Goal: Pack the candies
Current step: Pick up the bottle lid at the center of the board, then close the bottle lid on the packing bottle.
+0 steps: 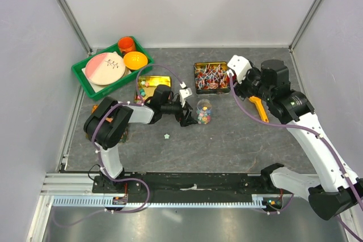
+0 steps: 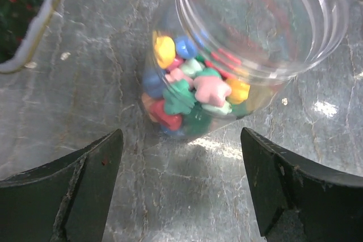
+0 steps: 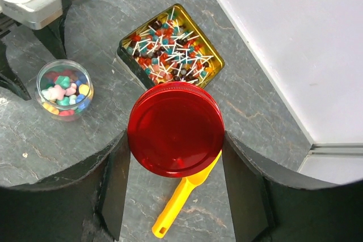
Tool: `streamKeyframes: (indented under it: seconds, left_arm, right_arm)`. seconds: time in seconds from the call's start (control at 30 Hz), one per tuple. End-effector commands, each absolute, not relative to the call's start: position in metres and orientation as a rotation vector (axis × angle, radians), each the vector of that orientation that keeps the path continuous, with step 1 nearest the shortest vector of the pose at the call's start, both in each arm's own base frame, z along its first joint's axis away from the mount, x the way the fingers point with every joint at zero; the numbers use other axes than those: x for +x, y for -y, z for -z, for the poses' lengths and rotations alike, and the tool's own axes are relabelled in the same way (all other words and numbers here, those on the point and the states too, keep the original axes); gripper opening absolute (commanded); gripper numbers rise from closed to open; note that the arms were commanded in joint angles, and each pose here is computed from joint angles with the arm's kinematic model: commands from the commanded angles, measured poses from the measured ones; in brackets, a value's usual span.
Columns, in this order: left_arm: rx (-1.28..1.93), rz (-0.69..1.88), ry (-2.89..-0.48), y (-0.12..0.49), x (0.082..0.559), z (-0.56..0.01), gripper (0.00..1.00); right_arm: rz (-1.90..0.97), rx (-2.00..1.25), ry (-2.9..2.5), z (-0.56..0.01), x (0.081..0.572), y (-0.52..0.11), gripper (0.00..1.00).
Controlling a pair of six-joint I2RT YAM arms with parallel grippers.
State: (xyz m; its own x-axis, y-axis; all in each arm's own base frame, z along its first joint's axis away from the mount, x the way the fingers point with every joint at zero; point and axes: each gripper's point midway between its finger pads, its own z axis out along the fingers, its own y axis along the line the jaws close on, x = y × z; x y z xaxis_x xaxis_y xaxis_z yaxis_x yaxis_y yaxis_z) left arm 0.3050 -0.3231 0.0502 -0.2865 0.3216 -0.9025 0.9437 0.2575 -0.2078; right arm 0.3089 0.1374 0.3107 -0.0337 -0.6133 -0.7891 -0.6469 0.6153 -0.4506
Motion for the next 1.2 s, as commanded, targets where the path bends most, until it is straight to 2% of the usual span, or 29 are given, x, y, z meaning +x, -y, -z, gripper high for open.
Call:
streamKeyframes:
  seconds: [0.0, 0.17, 0.3, 0.63, 1.17]
  left_arm:
    - [1.183, 1.124, -1.603, 0.342, 0.295, -0.061, 0.92]
    - [1.235, 1.164, -1.58, 0.357, 0.279, -0.048, 0.96]
    - [1.245, 1.187, -1.451, 0.365, 0.267, -0.051, 0.96]
    - [1.11, 1.185, -1.449, 0.374, 0.274, -0.046, 0.98]
    - [1.119, 1.171, -1.281, 0.411, 0.256, -0.052, 0.99]
  right_arm:
    - [-0.058, -1.006, -1.679, -0.329, 0.311, -0.138, 0.55]
    - [-0.063, -0.999, -1.681, -0.33, 0.311, -0.137, 0.54]
    - [-0.066, -0.993, -1.689, -0.328, 0.31, -0.135, 0.54]
    - [-0.043, -0.972, -1.71, -0.321, 0.305, -0.122, 0.54]
    - [-0.053, -0.915, -1.75, -0.312, 0.305, -0.104, 0.53]
